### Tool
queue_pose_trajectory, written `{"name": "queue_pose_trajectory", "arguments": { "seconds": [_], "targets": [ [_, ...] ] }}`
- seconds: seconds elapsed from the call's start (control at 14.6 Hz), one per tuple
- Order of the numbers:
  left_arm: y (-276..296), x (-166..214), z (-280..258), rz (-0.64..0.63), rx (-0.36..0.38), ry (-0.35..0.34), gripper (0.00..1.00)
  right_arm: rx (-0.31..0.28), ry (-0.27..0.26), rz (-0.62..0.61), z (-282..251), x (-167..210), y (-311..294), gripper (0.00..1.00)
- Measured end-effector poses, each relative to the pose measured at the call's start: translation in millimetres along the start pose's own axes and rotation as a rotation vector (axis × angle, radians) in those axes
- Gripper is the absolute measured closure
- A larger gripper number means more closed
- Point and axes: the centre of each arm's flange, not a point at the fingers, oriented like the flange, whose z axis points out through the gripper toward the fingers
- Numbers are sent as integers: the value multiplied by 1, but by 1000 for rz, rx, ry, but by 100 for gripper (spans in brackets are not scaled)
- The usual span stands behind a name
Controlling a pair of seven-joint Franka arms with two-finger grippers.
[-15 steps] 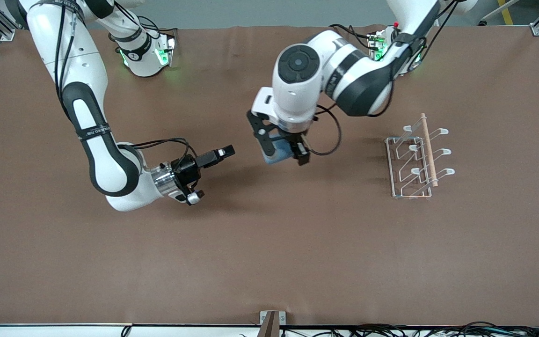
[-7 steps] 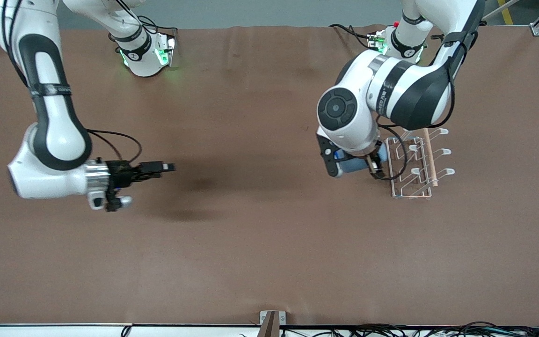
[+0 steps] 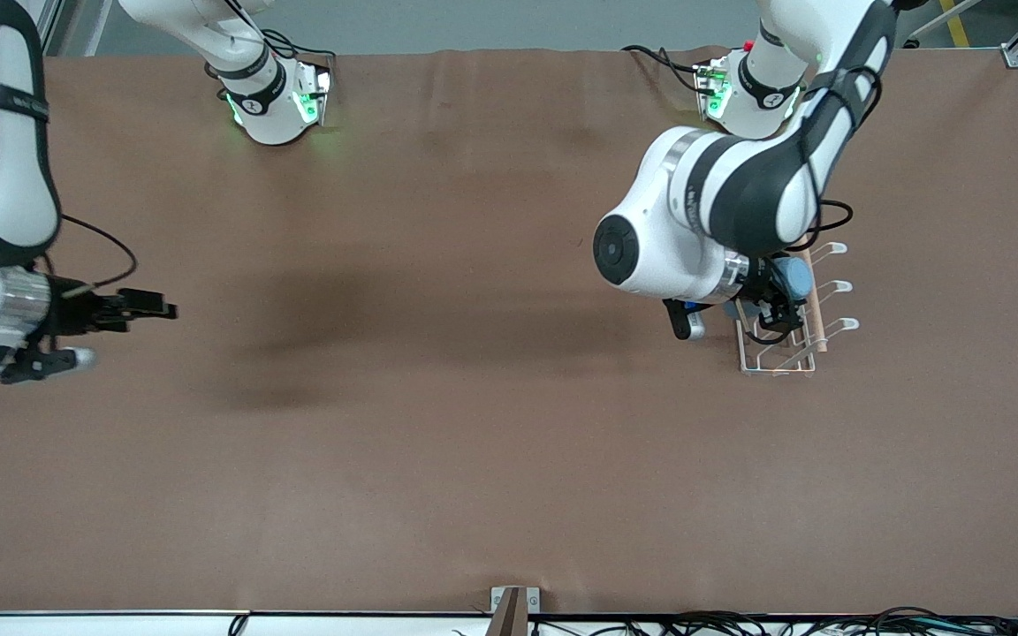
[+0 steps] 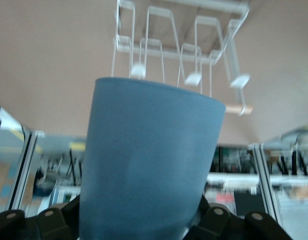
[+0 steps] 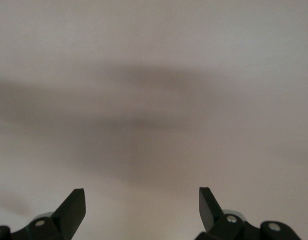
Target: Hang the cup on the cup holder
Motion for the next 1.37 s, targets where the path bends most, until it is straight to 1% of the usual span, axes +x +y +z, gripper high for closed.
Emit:
{"name": "queue_pose_trajectory", "arguments": {
  "seconds": [0.07,0.14,0.27,0.34,0.48,0.62,0.75,0.89,1.1,1.37],
  "targets": [
    [1,9,9,6,12,-59,27,-17,16,10,-24,-7,6,0],
    [3,18,18,4,30,-111,27,-23,22,29,-47,-15,12,0],
    [8,36,35,-31,69,-199,27,-38,43,81,-85,-29,21,0],
    [11,44,42,-50,81,-225,27,-68,45,94,-100,-35,22,0],
    [16,59,56,-79,105,-271,27,-144,55,96,-125,-45,18,0],
    [21,76,72,-131,141,-321,27,-181,54,92,-152,-55,9,0],
    [28,90,87,-186,159,-350,27,-219,70,96,-179,-64,5,0],
    [31,98,97,-204,169,-368,27,-232,89,103,-194,-70,7,0],
    [27,100,103,-234,190,-383,27,-203,66,89,-196,-72,1,0],
    [23,111,114,-266,213,-402,27,-189,112,184,-209,-77,-24,0]
  ]
}}
